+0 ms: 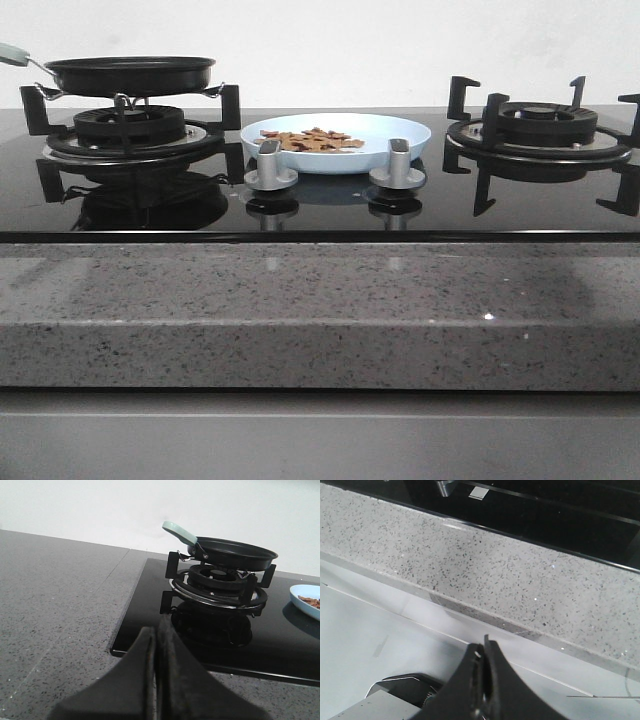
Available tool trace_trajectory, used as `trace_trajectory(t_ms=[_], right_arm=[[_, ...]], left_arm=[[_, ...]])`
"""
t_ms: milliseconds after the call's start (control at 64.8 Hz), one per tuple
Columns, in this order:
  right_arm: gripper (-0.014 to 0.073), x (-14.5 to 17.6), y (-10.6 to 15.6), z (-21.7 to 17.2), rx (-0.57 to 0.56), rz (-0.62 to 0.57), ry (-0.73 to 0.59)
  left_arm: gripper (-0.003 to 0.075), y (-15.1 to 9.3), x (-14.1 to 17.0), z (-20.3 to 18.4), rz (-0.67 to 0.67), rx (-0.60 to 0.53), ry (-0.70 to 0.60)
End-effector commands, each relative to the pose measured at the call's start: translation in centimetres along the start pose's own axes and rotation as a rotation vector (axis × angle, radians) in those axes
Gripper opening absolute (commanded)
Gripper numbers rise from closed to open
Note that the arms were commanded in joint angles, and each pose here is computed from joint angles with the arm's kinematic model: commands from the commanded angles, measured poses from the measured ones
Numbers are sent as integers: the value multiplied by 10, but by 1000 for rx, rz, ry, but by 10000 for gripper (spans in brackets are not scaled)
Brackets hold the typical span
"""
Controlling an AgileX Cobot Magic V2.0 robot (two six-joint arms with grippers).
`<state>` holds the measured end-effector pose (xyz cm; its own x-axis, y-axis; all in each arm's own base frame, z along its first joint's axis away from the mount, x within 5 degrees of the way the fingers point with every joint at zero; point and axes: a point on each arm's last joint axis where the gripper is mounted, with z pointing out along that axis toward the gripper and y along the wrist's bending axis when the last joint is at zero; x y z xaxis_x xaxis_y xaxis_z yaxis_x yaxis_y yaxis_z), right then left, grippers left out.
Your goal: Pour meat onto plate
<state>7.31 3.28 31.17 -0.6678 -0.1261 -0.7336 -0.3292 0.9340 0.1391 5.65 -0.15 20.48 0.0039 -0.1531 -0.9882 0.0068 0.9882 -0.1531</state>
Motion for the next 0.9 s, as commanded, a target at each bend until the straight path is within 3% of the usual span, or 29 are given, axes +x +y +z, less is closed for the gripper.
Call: trace_trajectory(t_ms=[0,432,880], right_arm=[[-69,-9,2,-4,-8,-1,-65],[-69,-9,2,-4,-8,-1,-65],[-69,-9,2,-4,-8,-1,-65]], left_arm=[[-20,1,-6,-2,-23,-6,-86],[-20,-1,-5,-2,-10,39,-72],[-20,-2,-13,-3,46,44,-169]])
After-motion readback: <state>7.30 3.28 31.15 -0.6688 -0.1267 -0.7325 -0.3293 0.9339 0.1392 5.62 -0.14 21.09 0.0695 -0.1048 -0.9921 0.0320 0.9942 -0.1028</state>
